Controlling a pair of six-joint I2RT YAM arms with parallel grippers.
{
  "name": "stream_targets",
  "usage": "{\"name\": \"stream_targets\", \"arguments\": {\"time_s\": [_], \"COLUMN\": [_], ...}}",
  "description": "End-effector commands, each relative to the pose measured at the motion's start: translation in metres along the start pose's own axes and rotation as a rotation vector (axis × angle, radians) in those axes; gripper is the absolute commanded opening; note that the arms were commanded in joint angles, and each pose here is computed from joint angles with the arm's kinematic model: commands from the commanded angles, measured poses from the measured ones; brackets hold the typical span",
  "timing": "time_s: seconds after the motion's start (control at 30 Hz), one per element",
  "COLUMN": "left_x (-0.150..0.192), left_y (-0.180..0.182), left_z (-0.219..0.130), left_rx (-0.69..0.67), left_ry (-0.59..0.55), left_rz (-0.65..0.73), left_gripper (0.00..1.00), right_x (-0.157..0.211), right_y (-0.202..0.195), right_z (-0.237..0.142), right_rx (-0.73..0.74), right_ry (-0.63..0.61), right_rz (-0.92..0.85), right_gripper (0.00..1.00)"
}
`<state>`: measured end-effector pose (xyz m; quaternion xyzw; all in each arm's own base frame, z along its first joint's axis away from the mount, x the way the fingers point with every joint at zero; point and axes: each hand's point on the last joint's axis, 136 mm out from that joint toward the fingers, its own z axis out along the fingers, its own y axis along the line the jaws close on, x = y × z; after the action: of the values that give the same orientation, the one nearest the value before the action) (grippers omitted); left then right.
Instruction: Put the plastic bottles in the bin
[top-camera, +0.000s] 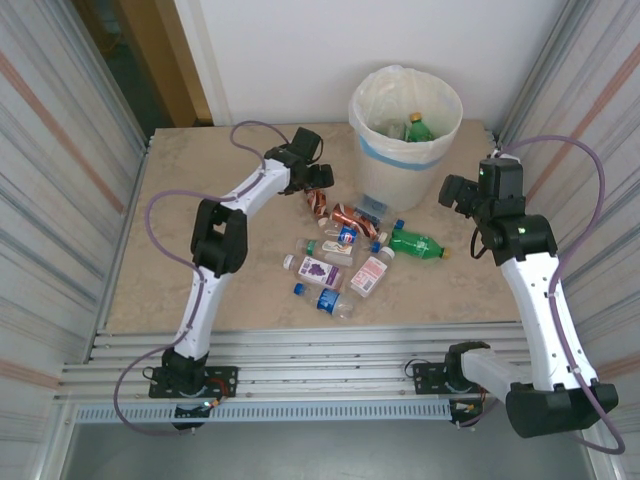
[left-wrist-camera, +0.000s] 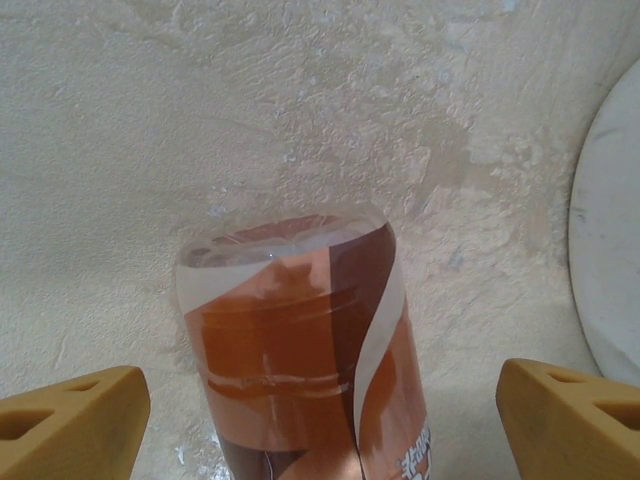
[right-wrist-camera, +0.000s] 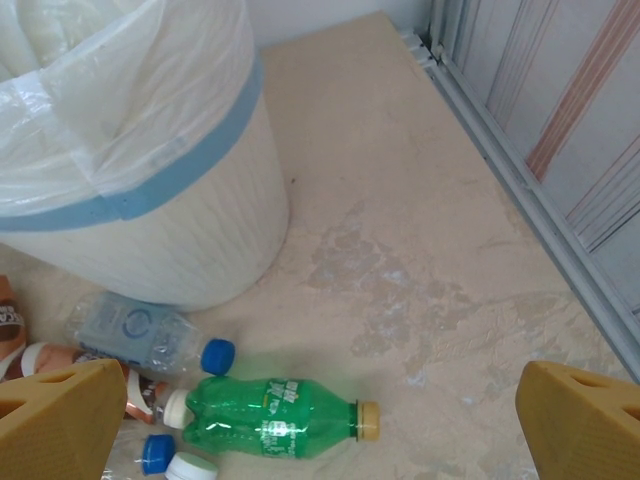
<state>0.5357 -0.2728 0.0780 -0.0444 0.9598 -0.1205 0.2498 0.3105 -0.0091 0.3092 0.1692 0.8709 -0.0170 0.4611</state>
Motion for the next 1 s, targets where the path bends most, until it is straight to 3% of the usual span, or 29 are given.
{"name": "stream_targets", "arguments": {"time_s": [0.0,0.4,0.97], "left_x": [0.003,0.019,0.015], "left_y": [0.008,0.027,0.046], "left_z": [0.004,0.020,0.010], "left_rx": [-0.019,-0.056,-0.056], "left_ry": [0.036,0.107,0.101], "left_rz": [-0.014,-0.044,-0.103], "left_gripper": [0.89,0.82,0.43], "right_x": [-0.005,-0.009,-0.011], "right_y": [-0.006,-0.002,0.002], "right_z": [-0.007,-0.011,-0.012], "right_rx": [0.015,-0.008,-0.029], "right_ry": [-0.029,-0.044,-0.050], "right_rz": [0.043,0.049,0.053], "right_gripper": [0.98,0.98,0.98]}}
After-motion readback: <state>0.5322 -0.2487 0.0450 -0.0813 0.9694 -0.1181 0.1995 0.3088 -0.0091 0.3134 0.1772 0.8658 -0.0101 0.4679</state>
